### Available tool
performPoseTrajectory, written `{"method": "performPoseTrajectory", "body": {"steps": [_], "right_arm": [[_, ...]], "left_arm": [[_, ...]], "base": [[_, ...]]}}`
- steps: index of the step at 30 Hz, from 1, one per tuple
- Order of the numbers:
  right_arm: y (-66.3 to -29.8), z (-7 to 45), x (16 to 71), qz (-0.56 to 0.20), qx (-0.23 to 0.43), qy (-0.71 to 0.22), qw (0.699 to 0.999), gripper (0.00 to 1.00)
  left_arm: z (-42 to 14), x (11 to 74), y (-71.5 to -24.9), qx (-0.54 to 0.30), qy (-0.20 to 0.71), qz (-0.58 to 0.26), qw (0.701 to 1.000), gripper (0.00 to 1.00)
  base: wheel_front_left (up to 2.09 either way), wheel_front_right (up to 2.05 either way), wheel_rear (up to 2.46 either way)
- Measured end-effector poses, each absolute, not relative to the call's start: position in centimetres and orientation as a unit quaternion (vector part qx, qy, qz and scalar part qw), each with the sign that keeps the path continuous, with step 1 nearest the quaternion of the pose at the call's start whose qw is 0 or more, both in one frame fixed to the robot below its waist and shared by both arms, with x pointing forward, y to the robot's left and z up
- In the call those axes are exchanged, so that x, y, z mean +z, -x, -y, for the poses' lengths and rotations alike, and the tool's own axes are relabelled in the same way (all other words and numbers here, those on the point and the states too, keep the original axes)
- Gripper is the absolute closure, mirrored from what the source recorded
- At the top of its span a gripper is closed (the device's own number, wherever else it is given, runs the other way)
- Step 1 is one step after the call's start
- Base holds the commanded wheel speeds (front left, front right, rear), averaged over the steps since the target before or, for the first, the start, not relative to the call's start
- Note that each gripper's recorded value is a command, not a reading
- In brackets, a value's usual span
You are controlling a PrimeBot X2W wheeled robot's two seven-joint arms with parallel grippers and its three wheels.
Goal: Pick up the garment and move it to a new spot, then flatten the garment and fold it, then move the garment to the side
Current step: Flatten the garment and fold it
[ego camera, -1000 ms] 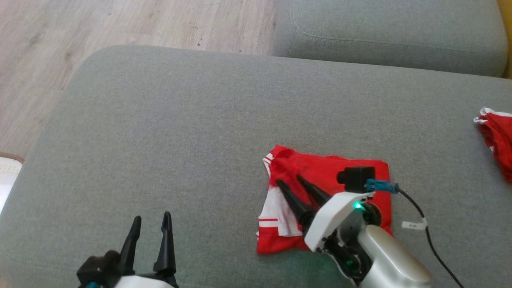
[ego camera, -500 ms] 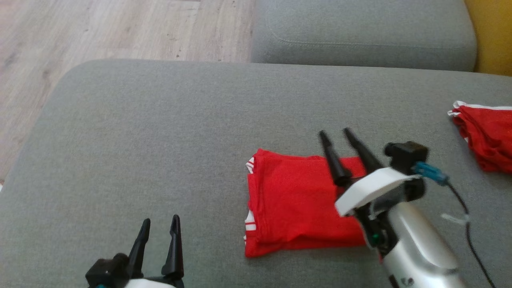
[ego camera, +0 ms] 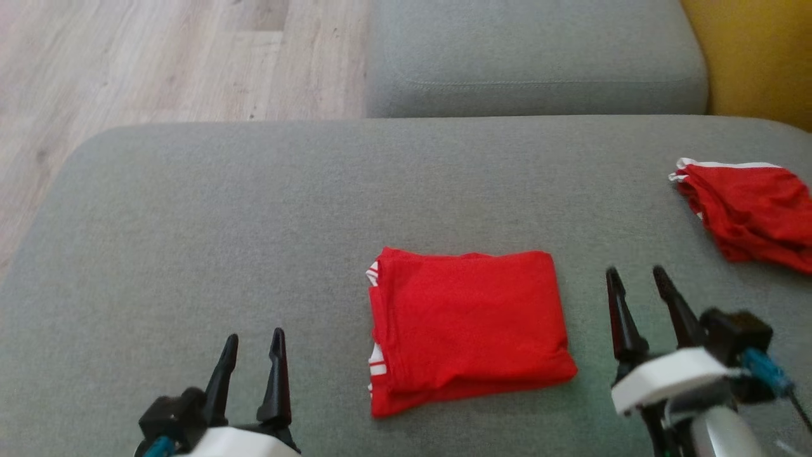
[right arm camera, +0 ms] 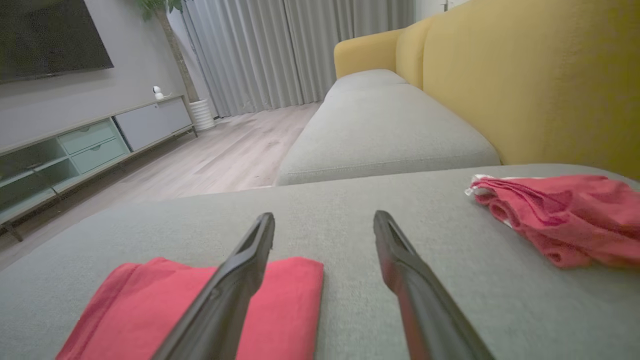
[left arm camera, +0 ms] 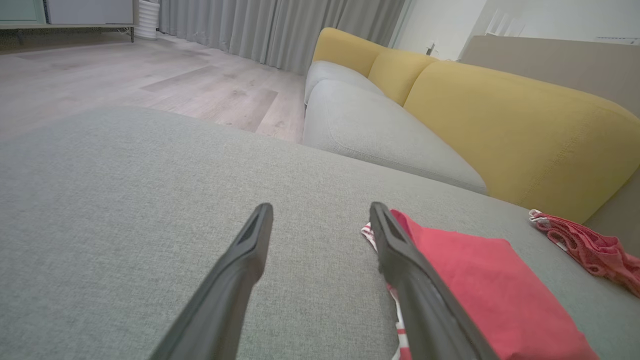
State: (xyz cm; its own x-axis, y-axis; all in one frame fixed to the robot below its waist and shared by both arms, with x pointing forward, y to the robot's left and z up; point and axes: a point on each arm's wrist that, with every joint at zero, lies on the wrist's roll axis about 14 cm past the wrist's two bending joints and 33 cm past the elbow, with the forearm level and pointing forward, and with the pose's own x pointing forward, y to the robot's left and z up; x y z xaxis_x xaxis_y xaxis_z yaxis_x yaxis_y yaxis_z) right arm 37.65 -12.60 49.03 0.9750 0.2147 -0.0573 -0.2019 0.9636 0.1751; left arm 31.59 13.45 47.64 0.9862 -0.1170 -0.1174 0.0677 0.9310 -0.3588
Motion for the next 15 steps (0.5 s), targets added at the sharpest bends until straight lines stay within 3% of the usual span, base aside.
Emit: {"method": "performPoseTrajectory", "body": {"steps": [8,15], "right_arm": [[-34.6,14.1,47.2,-0.054,0.079,-0.091,0.991,0.00],[-34.3,14.1,47.2,-0.053,0.080,-0.091,0.991,0.00]], "left_arm": [[-13.8,46.6,-30.5,-0.037,0.181,-0.076,0.980,0.00],[-14.2,45.9,-30.0,-0.031,0.176,-0.085,0.980,0.00]], "base": [[0.00,0.00,0.00],[0.00,0.00,0.00]]}}
